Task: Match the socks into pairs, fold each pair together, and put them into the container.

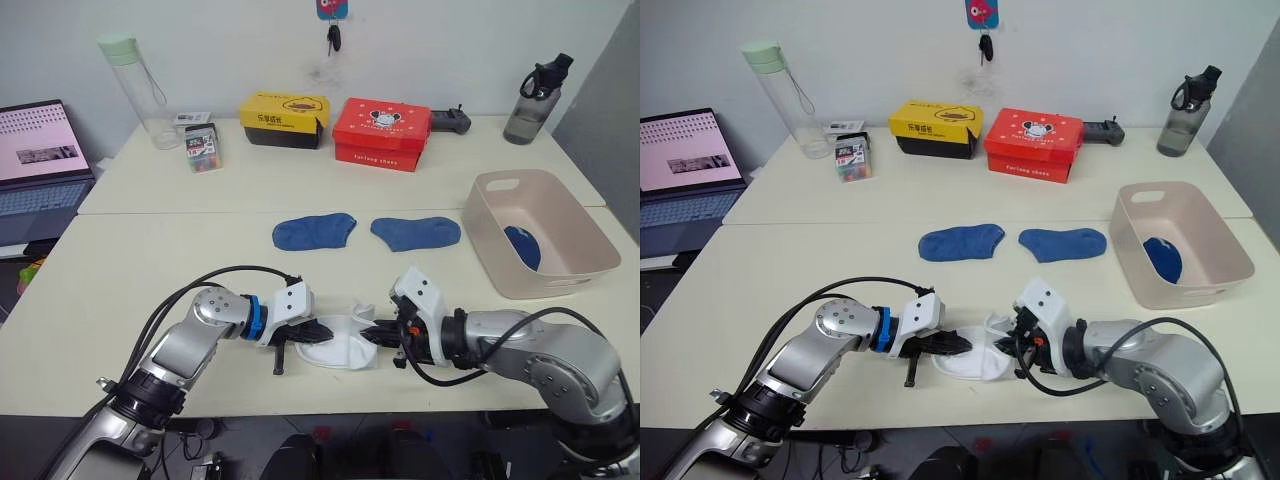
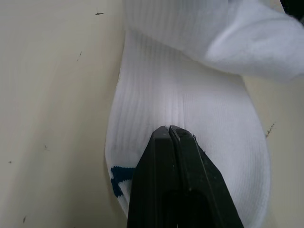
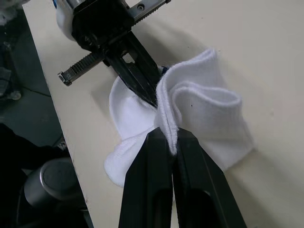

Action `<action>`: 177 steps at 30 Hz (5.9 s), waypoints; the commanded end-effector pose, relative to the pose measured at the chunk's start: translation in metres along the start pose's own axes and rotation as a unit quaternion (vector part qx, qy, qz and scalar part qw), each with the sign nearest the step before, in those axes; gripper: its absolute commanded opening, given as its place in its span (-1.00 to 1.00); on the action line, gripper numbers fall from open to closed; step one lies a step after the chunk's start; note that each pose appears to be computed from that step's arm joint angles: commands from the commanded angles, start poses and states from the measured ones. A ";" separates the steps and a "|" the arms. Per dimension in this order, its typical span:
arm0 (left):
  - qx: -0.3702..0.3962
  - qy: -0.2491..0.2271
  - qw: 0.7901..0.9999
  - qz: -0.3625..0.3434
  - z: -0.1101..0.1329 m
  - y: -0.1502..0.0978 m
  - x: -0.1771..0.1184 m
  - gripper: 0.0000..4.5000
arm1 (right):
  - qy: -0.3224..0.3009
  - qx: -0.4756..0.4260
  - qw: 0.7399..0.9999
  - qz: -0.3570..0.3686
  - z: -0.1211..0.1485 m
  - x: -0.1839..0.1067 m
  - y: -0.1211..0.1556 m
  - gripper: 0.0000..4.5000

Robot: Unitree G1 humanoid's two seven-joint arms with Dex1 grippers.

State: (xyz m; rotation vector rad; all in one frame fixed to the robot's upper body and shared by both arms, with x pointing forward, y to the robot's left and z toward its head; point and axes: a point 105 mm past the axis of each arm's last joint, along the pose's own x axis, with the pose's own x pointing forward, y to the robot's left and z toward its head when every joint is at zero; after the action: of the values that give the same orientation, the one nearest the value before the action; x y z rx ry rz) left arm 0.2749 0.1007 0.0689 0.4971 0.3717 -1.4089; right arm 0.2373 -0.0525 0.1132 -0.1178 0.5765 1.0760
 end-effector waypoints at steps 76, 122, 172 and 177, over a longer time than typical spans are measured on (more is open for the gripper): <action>0.046 -0.043 0.996 -0.057 0.048 0.028 -0.005 -1.00 | -0.051 -0.109 0.992 0.047 0.002 0.018 -0.007 -1.00; 0.013 0.031 0.996 -0.078 -0.016 -0.008 -0.025 -1.00 | -0.005 0.104 0.994 0.041 -0.023 -0.007 -0.018 0.70; 0.061 -0.231 0.970 0.040 0.205 0.074 0.007 -0.06 | -0.226 -0.092 0.902 -0.357 0.107 -0.193 -0.114 -1.00; 0.078 -0.226 0.971 0.023 0.210 0.069 0.009 0.64 | -0.102 -0.293 0.841 -0.444 0.107 -0.222 -0.136 -1.00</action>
State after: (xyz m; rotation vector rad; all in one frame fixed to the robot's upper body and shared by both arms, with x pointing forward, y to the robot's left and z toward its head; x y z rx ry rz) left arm 0.3401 -0.0094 0.2356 0.2753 -0.0654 -1.4442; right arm 0.3171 -0.2581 0.2823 -0.5694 0.0054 0.2923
